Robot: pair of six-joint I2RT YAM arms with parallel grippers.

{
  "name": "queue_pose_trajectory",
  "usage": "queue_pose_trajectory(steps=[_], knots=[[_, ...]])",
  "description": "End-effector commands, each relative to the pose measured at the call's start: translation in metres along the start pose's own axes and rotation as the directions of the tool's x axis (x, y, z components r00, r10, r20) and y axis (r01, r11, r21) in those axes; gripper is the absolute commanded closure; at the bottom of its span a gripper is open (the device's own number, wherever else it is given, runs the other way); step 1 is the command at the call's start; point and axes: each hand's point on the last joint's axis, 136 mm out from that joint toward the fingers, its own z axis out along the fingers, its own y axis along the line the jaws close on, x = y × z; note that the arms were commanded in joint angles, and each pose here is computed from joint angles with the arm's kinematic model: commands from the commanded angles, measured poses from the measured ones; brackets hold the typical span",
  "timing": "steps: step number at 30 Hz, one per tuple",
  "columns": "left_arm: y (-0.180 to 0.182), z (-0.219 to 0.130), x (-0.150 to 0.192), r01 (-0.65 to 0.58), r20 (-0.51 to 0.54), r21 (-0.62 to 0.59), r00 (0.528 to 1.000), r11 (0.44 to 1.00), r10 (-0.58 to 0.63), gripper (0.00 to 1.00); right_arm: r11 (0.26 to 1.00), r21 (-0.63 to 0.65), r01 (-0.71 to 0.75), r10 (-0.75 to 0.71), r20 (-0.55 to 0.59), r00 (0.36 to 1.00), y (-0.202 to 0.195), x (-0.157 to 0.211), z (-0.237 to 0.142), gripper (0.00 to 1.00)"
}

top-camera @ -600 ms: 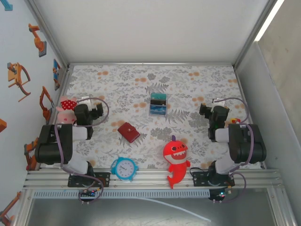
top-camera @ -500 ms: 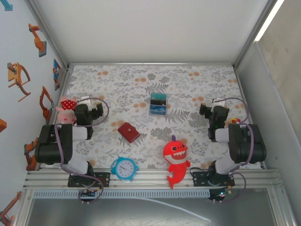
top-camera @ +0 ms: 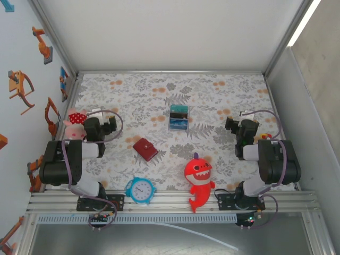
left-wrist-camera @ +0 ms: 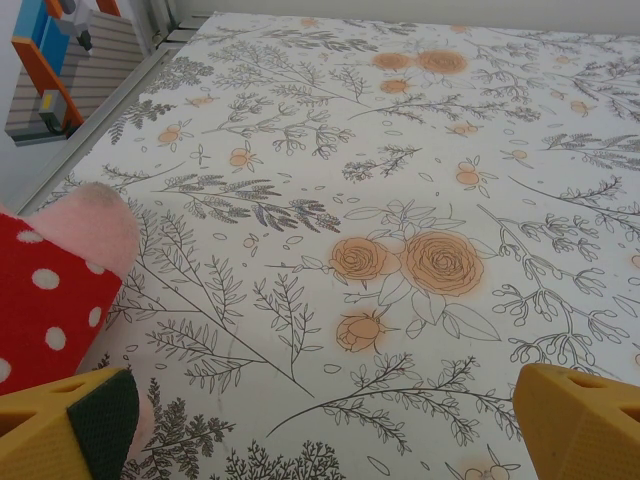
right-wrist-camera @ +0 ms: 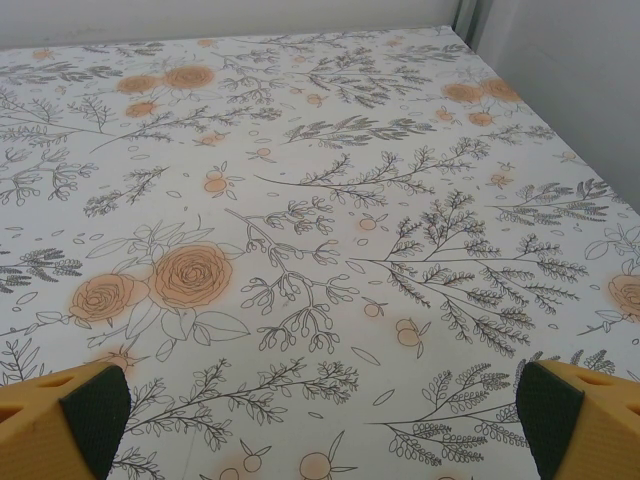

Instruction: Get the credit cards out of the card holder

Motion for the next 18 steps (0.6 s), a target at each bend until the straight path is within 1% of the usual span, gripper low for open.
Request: queue_pose_trajectory(steps=[1,18], knots=[[-0.0025,0.0003,-0.0063,0.007,0.015,0.007,1.0,1.0,-0.007,0.03,1.0,0.0,0.004,-0.004,0.029,1.0,0.0,-0.0121,0.0027,0.01],[-0.0027,0.0002,-0.0065,0.008,0.015,0.008,1.0,1.0,-0.009,0.03,1.0,-0.002,0.001,-0.001,0.028,1.0,0.0,-0.0123,0.003,0.01]])
